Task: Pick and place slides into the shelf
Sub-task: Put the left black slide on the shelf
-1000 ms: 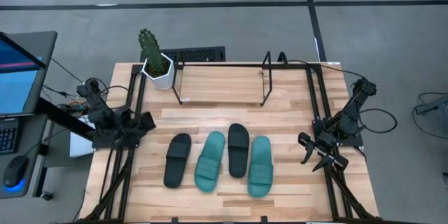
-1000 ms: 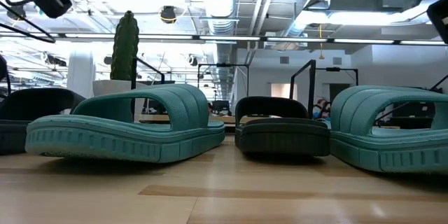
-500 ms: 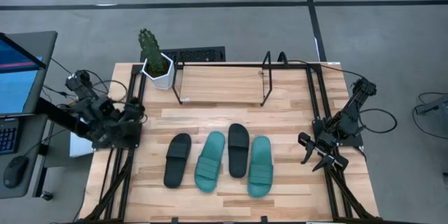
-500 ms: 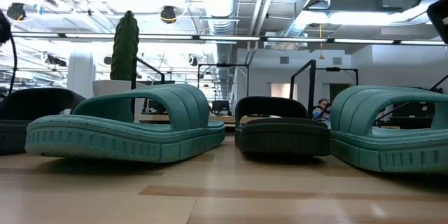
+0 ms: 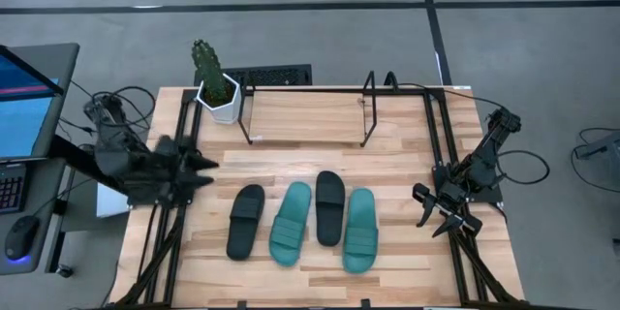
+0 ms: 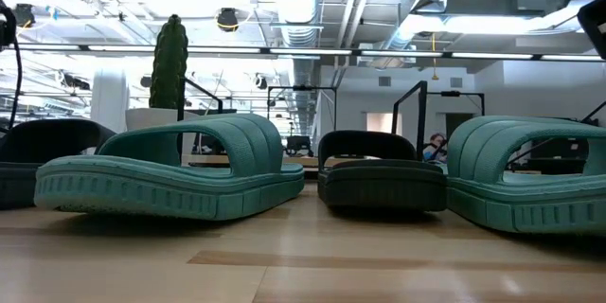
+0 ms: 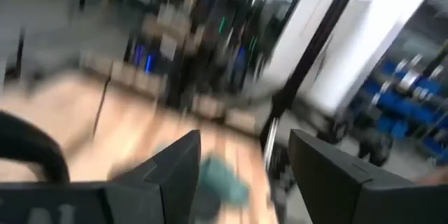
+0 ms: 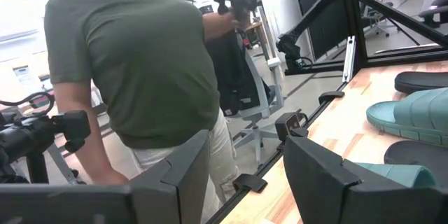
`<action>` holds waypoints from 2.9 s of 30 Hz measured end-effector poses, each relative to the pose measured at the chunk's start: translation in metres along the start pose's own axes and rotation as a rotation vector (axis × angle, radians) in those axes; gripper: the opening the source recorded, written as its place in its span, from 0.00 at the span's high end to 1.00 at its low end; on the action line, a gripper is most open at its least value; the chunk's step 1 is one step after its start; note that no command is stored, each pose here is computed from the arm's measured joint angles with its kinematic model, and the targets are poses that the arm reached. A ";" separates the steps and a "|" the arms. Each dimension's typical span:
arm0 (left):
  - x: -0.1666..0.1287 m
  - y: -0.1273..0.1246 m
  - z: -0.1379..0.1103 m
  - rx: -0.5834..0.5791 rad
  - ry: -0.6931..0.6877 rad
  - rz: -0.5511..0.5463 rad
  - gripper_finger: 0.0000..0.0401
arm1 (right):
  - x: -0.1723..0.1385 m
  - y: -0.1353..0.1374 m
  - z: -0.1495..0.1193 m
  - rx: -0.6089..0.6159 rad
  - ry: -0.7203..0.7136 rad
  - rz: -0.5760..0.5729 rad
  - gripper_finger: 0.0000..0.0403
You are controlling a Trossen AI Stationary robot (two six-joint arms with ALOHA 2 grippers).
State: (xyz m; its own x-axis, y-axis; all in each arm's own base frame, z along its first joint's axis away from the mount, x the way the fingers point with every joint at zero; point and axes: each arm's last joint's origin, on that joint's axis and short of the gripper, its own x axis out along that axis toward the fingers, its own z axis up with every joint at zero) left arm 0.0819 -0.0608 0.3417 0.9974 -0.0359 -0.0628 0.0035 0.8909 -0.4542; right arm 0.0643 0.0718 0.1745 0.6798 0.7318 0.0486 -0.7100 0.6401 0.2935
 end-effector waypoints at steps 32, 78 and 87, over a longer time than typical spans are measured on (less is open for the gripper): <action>0.072 -0.032 -0.137 0.068 0.976 0.125 0.49 | 0.000 0.000 0.000 0.000 0.000 0.000 0.58; 0.120 -0.042 -0.217 0.406 1.247 0.137 0.49 | 0.000 0.000 0.000 0.000 0.000 0.000 0.58; 0.126 -0.037 -0.232 0.414 1.286 0.188 0.49 | 0.000 0.000 0.000 0.000 0.001 -0.001 0.58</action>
State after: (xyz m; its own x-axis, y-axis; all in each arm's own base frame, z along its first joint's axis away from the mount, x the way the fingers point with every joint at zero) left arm 0.1905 -0.2034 0.1439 0.2149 -0.0897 -0.9725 0.1244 0.9902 -0.0638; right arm 0.0643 0.0718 0.1744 0.6800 0.7317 0.0471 -0.7096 0.6405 0.2935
